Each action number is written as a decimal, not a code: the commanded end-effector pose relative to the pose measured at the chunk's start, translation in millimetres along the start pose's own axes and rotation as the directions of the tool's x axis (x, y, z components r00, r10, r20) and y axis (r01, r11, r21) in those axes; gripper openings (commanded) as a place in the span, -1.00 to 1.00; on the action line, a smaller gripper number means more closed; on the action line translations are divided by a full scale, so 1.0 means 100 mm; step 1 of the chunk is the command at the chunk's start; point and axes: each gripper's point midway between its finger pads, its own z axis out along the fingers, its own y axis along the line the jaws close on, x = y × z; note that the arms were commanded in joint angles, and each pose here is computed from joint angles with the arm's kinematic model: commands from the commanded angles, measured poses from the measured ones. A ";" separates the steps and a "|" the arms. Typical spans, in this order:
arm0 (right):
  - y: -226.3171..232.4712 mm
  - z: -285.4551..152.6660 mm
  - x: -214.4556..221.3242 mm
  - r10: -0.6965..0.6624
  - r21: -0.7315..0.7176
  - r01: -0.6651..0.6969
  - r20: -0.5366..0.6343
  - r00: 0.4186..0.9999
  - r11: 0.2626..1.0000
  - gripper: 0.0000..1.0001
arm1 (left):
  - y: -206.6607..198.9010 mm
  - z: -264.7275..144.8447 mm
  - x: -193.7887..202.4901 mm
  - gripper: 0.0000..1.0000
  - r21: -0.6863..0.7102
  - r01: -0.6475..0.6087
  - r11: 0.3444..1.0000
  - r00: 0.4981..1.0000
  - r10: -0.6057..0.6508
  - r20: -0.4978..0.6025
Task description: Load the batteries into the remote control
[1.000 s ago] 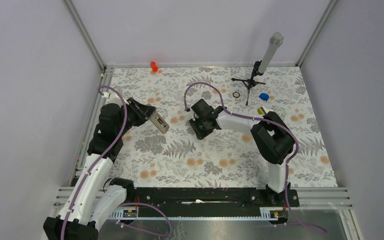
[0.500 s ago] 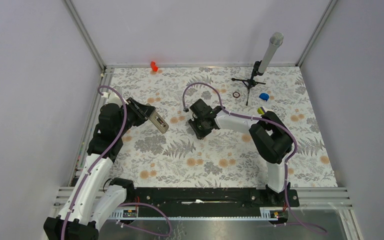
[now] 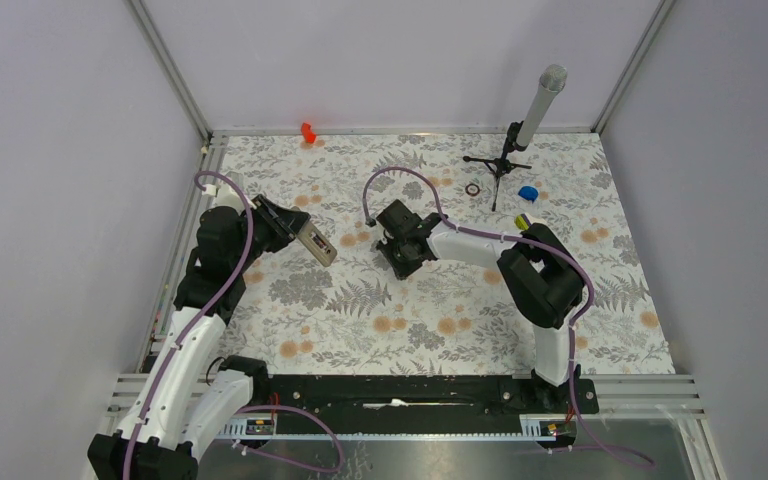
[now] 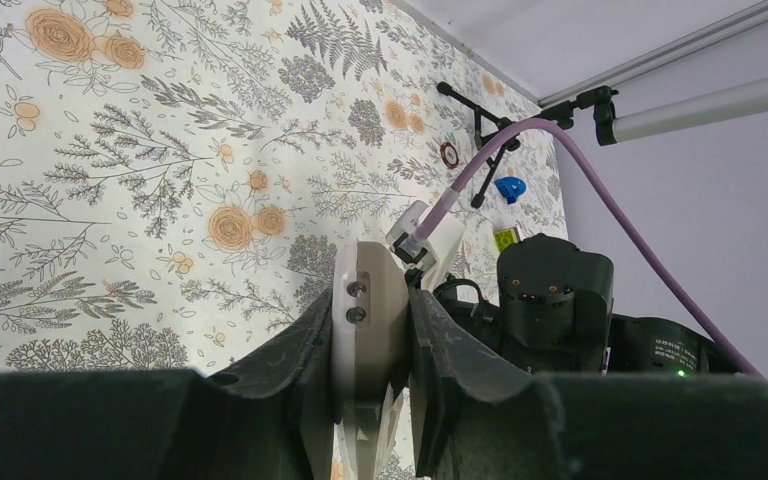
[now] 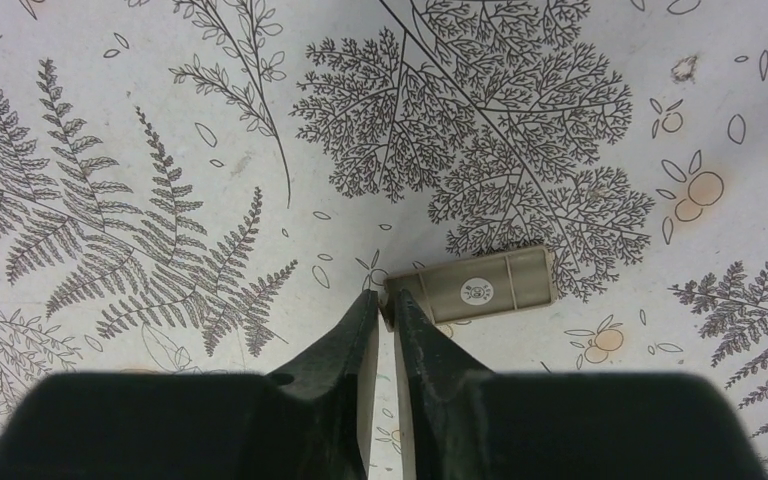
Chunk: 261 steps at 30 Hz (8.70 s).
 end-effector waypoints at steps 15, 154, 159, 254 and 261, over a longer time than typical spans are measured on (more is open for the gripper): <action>0.13 -0.54 -0.48 0.163 -0.020 -0.162 0.205 0.965 0.987 -1.00 | -0.21 -0.02 -0.16 -1.00 0.084 0.006 0.996 0.999 -0.010 0.043; 0.63 -2.70 -1.01 0.983 -0.889 -0.444 0.040 0.181 0.118 -0.64 | -1.23 0.27 0.14 -1.00 0.580 0.539 0.611 0.827 -0.513 -0.228; 0.61 -2.66 -0.97 0.984 -0.877 -0.466 0.044 0.175 0.122 -0.63 | -1.24 0.26 0.15 -1.00 0.576 0.545 0.609 0.825 -0.511 -0.241; 0.64 -2.42 -0.95 -0.103 0.057 0.088 0.657 0.747 0.995 -0.10 | -0.96 0.48 0.57 -1.00 0.385 0.607 0.695 0.790 -0.479 -0.383; 0.66 -2.42 -0.97 -0.096 0.044 0.089 0.666 0.740 0.995 -0.22 | -0.98 0.46 0.58 -1.00 0.394 0.605 0.692 0.792 -0.469 -0.391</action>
